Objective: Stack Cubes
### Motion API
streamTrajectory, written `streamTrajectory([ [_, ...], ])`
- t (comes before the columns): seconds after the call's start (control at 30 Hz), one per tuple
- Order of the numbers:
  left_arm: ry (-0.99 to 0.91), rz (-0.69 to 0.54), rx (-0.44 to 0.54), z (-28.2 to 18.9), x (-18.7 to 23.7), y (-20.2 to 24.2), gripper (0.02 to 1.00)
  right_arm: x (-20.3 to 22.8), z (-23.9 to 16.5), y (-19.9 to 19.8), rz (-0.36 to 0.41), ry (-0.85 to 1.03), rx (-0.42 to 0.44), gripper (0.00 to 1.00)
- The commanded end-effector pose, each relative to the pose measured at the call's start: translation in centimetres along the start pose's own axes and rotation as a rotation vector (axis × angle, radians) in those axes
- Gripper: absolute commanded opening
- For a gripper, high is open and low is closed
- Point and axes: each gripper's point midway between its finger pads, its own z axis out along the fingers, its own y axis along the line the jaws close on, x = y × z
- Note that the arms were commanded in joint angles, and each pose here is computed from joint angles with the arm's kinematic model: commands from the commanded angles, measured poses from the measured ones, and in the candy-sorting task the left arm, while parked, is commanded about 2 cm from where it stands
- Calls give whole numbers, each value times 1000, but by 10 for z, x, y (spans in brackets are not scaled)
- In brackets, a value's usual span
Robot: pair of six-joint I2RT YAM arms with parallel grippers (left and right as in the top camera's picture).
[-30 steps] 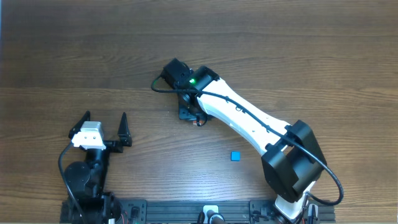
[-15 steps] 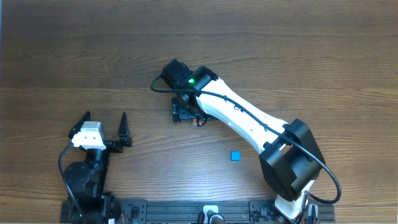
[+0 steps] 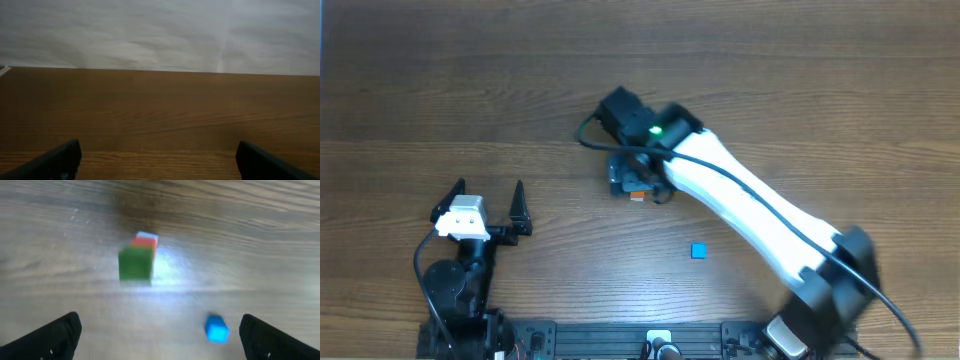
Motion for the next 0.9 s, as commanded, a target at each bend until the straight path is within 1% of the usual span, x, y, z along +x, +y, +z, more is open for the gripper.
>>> streamTrajectory([
  [0.03,-2,14,4,0,1,0,1000,11,-44,-21,-22,-51,-18,993],
  [0.1,-2,14,4,0,1,0,1000,19,-48,-34,-11,-44,2,991],
  [0.2,-2,14,4,0,1,0,1000,33,-42,-48,9,-25,18,993],
  [0.33,-2,14,4,0,1,0,1000,55,-12,-68,54,35,51,993],
  [0.57,-2,14,4,0,1,0,1000,87,51,-82,74,131,50,991],
  [0.63,-2,14,4,0,1,0,1000,95,67,-82,61,145,28,993],
  [0.77,-2,14,4,0,1,0,1000,109,89,-80,67,171,-7,991],
  [0.9,-2,14,4,0,1,0,1000,125,109,-86,121,191,1,993],
])
